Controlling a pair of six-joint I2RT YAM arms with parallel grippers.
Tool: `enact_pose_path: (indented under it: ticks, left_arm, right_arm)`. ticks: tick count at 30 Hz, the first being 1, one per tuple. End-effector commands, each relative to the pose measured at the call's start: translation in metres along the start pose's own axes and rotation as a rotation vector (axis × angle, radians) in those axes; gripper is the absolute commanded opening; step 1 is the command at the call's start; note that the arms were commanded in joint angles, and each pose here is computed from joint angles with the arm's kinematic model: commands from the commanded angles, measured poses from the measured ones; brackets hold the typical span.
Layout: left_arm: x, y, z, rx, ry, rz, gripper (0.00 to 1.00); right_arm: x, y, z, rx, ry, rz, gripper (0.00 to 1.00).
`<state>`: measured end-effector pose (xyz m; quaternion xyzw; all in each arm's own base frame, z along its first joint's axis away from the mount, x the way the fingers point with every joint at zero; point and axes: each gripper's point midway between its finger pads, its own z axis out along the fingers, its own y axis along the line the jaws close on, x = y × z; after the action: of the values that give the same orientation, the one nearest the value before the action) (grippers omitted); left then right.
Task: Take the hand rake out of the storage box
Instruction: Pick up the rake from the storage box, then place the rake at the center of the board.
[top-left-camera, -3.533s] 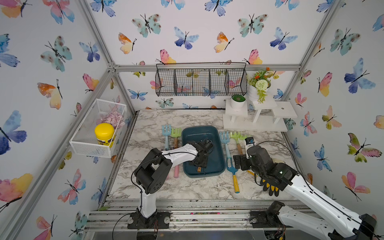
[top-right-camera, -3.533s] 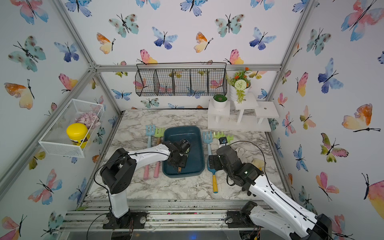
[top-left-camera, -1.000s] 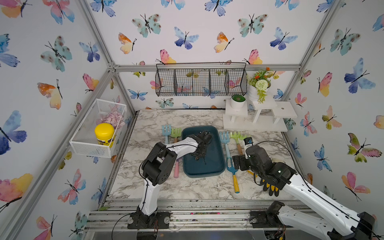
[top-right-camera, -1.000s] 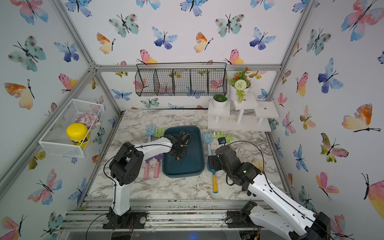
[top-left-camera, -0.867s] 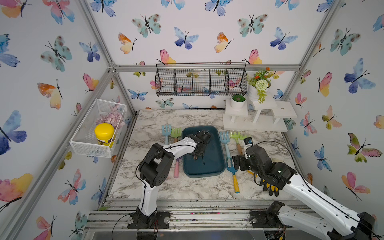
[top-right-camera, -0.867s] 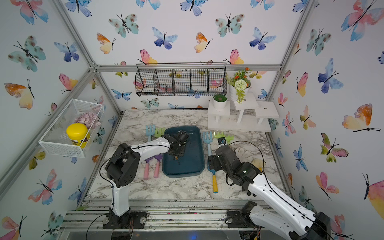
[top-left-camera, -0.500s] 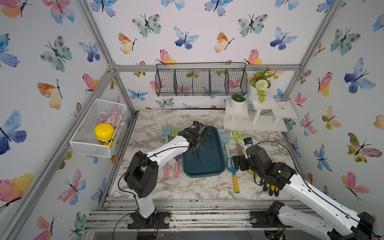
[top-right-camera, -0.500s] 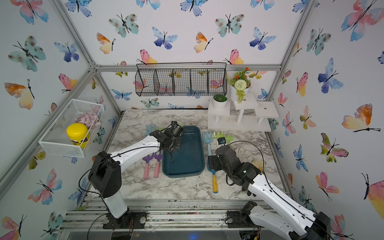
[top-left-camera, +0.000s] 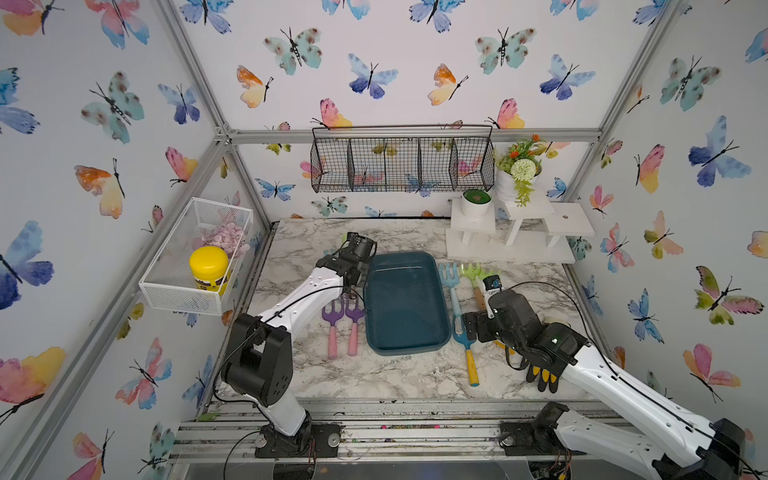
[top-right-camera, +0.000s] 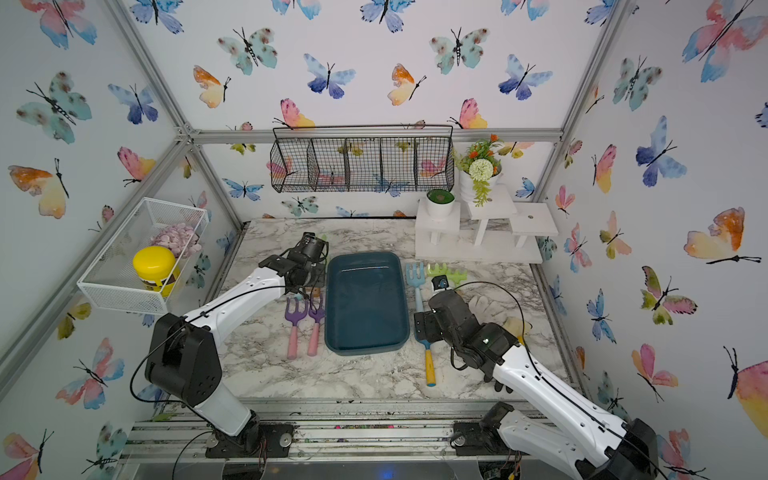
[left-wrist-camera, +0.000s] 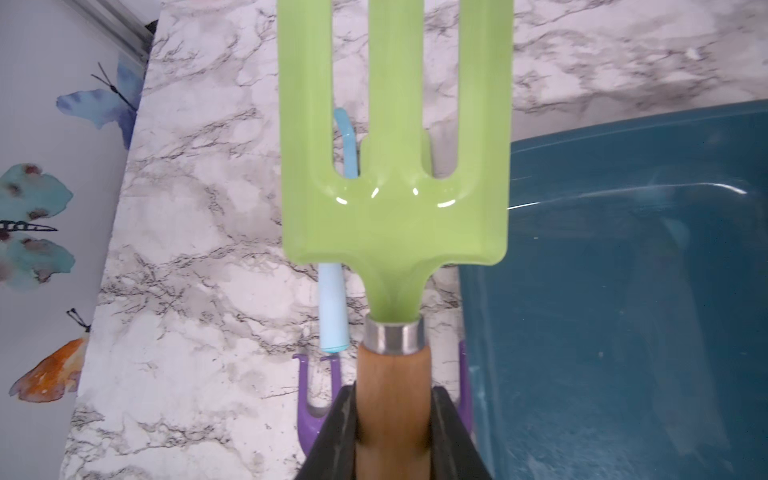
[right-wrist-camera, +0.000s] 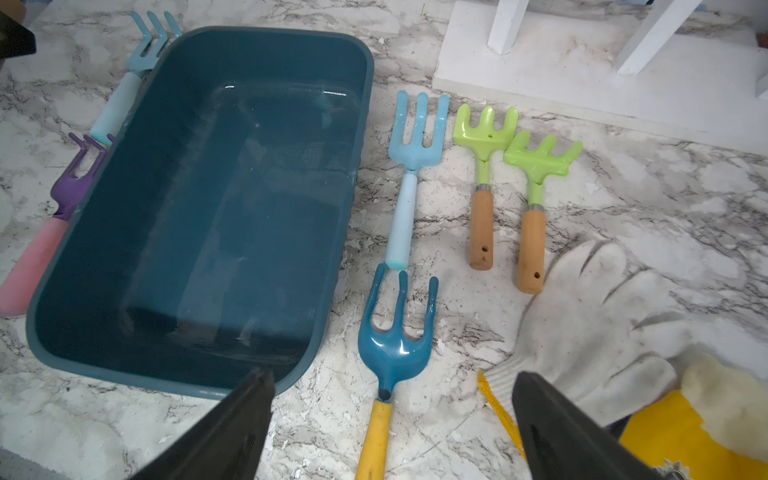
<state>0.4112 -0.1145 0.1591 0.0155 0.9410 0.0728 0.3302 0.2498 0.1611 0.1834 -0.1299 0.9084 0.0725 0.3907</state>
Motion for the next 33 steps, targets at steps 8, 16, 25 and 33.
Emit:
enact_pose_path:
  ticks: [8,16,25,33]
  left_arm:
    - [-0.003,0.065,0.030,0.014,-0.005,-0.106,0.02]
    - [0.006,0.108,0.067,-0.092,0.065,-0.153,0.00]
    - [0.019,0.132,0.096,-0.149,0.115,-0.164,0.00]
    - [0.023,0.128,0.113,-0.115,0.123,-0.160,0.00]
  right_arm:
    - [0.015,0.019,0.012,-0.084,0.065,-0.048,0.96]
    - [0.016,0.033,0.004,-0.137,0.055,-0.078,0.96]
    - [0.019,0.047,-0.002,-0.170,0.046,-0.115,0.96]
    - [0.022,0.053,-0.003,-0.181,0.053,-0.131,0.96]
